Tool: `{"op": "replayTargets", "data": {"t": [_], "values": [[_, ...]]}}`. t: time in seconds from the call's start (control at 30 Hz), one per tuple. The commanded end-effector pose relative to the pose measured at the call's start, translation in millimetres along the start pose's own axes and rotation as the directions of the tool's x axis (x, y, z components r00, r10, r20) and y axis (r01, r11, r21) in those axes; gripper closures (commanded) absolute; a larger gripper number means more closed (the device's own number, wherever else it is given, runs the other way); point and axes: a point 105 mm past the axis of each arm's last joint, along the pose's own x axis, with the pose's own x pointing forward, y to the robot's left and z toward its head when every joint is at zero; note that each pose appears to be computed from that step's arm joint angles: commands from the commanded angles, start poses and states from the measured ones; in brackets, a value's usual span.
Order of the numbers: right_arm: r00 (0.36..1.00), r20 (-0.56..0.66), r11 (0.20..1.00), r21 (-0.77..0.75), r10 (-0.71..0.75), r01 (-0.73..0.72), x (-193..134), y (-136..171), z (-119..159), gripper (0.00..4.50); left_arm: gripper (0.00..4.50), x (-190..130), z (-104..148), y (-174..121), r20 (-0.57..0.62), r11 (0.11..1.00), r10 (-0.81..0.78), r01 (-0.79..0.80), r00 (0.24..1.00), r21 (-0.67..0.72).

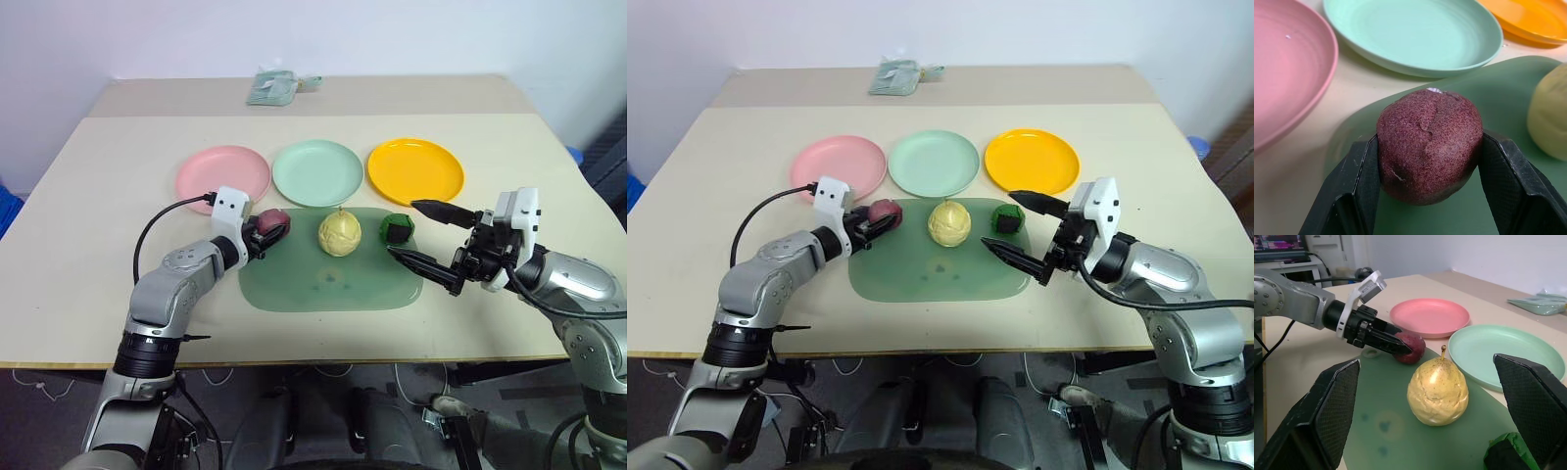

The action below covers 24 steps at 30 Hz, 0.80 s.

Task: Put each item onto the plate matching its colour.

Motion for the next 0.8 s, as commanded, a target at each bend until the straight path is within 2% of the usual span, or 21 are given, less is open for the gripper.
{"op": "replayTargets", "data": {"t": [0.03, 0.2, 0.3, 0.33, 0.37, 0.43, 0.67, 0.8], "values": [[0.999, 0.035, 0.999, -0.048, 0.019, -0.017, 3.2, 5.2, 10.6, 0.00, 2.03, -2.0, 29.4, 11.0, 0.119, 0.998, 0.064, -0.064, 0.991, -0.004], [0.999, 0.033, 0.998, -0.054, 0.020, -0.018, 5.4, 1.8, 10.2, 0.00, 2.03, -1.6, 72.8, 54.9, 0.243, 0.954, 0.291, -0.261, 0.925, -0.149], [0.999, 0.036, 0.998, -0.057, 0.021, -0.019, 8.4, -0.3, 9.4, 0.00, 2.03, 5.1, 83.7, 85.0, 0.236, 0.903, 0.415, -0.366, 0.878, -0.225], [0.999, 0.038, 0.998, -0.059, 0.022, -0.020, 9.4, -0.4, 9.3, 0.00, 1.18, 8.3, 85.6, 90.8, 0.233, 0.894, 0.432, -0.379, 0.871, -0.239], [0.999, 0.040, 0.998, -0.058, 0.021, -0.019, 10.6, -1.5, 8.9, 0.00, 0.91, 12.9, 86.4, 95.1, 0.227, 0.889, 0.440, -0.385, 0.869, -0.248], [0.999, 0.043, 0.998, -0.062, 0.020, -0.017, 12.5, -3.3, 8.1, 0.00, 0.03, 22.5, 84.1, 101.2, 0.206, 0.881, 0.450, -0.393, 0.869, -0.265], [0.998, 0.057, 0.996, -0.088, -0.006, 0.011, 17.0, -8.5, 9.8, 0.00, 0.03, 34.7, 78.2, 99.7, 0.210, 0.885, 0.432, -0.368, 0.877, -0.287], [0.998, 0.064, 0.996, -0.086, -0.024, 0.029, 19.6, -6.8, 8.0, 0.00, 0.03, 28.6, 80.7, 65.4, 0.303, 0.960, 0.250, -0.194, 0.920, -0.202]]}}
